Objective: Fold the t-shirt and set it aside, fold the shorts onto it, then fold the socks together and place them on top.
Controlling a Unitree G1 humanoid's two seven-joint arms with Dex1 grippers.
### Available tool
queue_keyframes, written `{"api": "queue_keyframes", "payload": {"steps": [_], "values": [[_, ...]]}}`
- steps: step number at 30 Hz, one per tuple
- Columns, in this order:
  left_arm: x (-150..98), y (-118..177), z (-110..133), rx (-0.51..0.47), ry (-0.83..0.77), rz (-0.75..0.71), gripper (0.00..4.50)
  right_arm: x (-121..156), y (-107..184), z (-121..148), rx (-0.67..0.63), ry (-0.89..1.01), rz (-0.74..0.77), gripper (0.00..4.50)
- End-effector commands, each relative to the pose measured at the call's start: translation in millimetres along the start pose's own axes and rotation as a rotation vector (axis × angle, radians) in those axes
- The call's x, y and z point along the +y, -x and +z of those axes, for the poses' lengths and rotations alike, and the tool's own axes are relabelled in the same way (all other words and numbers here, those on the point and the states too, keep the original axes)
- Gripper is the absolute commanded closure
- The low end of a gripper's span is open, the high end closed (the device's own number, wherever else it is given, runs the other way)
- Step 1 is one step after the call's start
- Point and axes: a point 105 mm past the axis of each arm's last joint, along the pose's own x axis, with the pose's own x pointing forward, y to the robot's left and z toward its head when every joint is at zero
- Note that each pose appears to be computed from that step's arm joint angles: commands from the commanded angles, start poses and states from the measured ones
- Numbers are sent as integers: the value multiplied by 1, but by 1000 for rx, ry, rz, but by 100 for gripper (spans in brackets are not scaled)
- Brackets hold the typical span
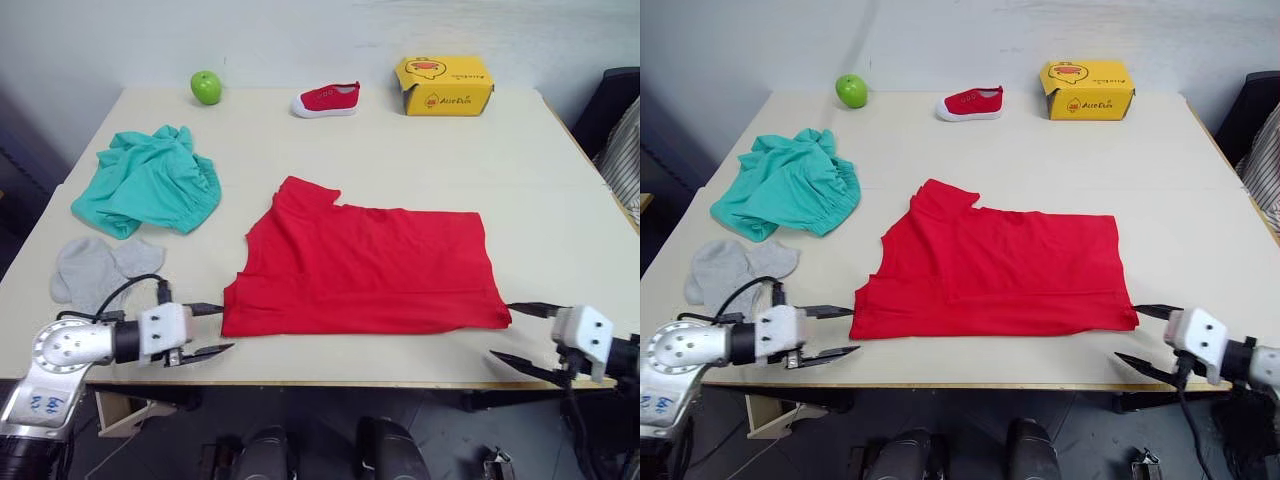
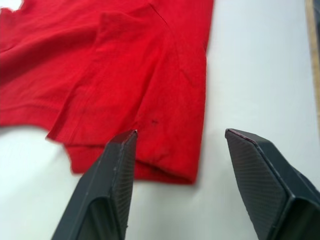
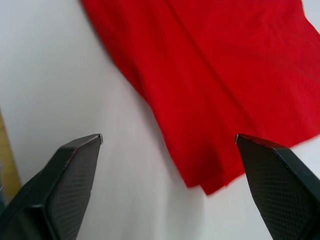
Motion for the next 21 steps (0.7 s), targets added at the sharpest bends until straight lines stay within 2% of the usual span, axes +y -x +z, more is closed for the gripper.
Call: {"api": "queue_keyframes", "payload": {"steps": [1, 3, 4, 5, 12, 15, 17, 21], "values": [[3, -9, -8, 57, -71, 13, 161, -8, -6, 0, 35, 59, 1, 35], [6, -13, -14, 89, -84, 12, 161, -9, -11, 1, 39, 80, 31, 35], [8, -15, -16, 99, -86, 14, 201, -9, -14, 1, 41, 76, 45, 73], [9, -17, -18, 113, -88, 15, 218, -9, -15, 0, 43, 76, 57, 91], [-4, -14, -20, 114, -52, -68, 444, -12, -16, 2, 44, 94, 75, 343], [-22, -1, -16, 114, 3, -121, 450, -8, -10, 2, 46, 91, 98, 435], [-31, 5, -13, 121, 32, -137, 450, -6, -7, 1, 54, 80, 108, 445], [-43, 17, -4, 125, 139, -64, 450, -3, 2, -5, 82, 47, 110, 445]]}}
